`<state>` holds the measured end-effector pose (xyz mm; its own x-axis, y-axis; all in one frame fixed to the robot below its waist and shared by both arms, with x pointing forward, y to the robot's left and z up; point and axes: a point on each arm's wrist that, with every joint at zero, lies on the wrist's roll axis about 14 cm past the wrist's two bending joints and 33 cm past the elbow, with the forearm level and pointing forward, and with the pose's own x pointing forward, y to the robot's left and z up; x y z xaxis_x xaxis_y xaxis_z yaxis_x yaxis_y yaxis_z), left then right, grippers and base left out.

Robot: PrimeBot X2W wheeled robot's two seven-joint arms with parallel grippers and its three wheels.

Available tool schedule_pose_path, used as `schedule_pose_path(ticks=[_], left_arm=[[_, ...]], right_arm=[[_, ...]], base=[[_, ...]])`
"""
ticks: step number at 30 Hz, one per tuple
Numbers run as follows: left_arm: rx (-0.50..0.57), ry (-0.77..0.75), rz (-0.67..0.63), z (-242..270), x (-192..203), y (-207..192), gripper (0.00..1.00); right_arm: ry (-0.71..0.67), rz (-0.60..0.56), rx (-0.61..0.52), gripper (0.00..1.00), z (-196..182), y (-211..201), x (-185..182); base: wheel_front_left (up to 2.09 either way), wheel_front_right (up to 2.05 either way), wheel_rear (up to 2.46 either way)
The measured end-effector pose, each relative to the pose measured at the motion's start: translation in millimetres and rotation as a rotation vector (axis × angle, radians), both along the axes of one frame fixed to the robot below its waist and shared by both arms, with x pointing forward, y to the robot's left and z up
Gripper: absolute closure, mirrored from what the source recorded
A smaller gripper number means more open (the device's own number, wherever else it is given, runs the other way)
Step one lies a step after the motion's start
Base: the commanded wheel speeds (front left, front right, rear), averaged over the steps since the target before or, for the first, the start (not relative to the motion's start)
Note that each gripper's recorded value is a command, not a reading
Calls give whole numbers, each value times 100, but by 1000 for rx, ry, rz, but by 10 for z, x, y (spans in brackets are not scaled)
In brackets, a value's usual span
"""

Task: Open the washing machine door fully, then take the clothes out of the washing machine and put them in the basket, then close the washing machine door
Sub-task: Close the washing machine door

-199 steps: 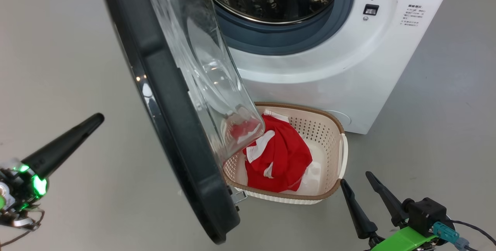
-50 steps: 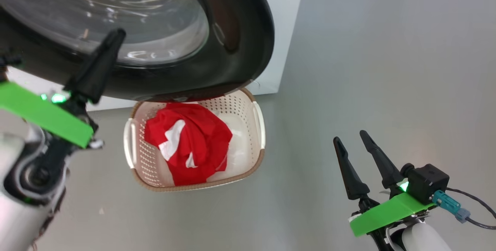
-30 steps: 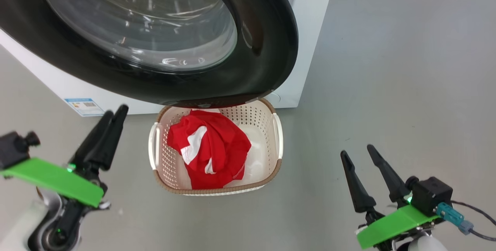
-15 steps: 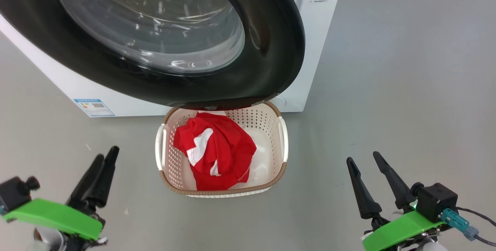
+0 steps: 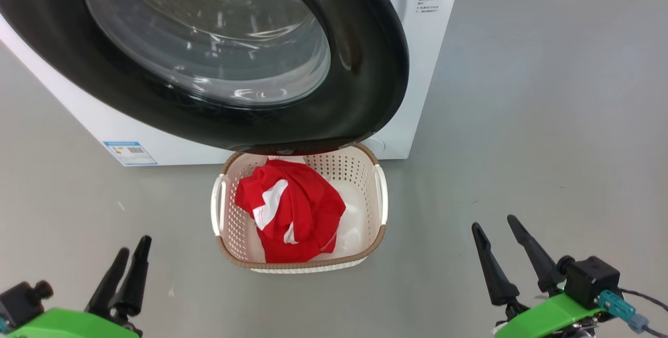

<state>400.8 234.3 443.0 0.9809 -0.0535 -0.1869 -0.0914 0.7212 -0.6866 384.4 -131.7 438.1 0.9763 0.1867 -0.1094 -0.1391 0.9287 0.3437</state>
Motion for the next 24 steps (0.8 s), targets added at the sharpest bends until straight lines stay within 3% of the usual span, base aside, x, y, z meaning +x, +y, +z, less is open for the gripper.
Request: schedule_pose_path(ticks=[14,24], left_arm=[[133,32,36,-212,-234,48,0],[285,12,12,-215,-342,-17,0]], right_arm=[[13,-28,-10,0,-26,-110,-124],[10,-33,-12,0,-12,-131,-155]], base=[[0,0,0],[0,0,0]])
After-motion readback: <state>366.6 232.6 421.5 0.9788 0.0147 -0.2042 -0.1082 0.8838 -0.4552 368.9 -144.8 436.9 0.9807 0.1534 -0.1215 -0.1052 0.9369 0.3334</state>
